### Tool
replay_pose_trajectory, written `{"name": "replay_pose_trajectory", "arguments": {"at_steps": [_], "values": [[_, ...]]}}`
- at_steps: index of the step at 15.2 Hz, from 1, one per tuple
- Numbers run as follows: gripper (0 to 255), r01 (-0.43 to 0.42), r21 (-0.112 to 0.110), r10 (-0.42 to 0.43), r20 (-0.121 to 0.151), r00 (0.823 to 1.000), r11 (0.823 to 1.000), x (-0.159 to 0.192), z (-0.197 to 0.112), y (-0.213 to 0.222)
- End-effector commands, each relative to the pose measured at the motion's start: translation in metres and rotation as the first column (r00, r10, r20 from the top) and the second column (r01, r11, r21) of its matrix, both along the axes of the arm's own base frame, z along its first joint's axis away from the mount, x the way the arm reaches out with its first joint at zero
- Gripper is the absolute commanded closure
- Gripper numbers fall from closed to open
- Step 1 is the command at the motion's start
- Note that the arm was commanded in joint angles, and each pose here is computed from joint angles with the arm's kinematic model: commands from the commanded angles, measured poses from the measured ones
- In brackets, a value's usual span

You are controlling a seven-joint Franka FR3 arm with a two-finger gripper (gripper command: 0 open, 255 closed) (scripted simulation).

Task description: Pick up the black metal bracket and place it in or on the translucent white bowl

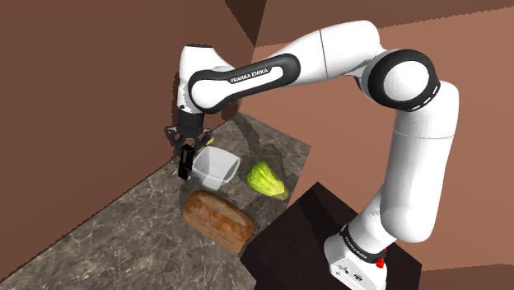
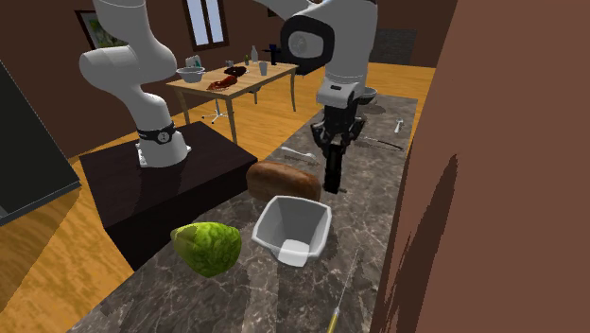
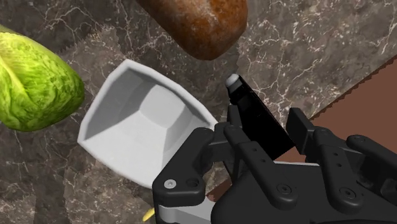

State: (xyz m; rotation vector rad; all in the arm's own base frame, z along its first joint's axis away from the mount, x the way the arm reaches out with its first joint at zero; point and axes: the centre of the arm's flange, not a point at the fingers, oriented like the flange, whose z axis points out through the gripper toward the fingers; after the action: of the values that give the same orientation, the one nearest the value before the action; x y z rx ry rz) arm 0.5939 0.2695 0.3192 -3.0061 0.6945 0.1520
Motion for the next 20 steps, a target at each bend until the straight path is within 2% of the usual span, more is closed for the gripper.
{"name": "replay_pose_trajectory", "arguments": {"at_steps": [1,11,20], "values": [[255,0.000,0.000,0.000,0.000,1.000,1.000,0.001,0.011,0.001],[255,0.000,0.000,0.000,0.000,1.000,1.000,0.001,0.062,0.001],[255,0.000,0.000,0.000,0.000,1.000,1.000,0.000,0.102,-0.111]]}}
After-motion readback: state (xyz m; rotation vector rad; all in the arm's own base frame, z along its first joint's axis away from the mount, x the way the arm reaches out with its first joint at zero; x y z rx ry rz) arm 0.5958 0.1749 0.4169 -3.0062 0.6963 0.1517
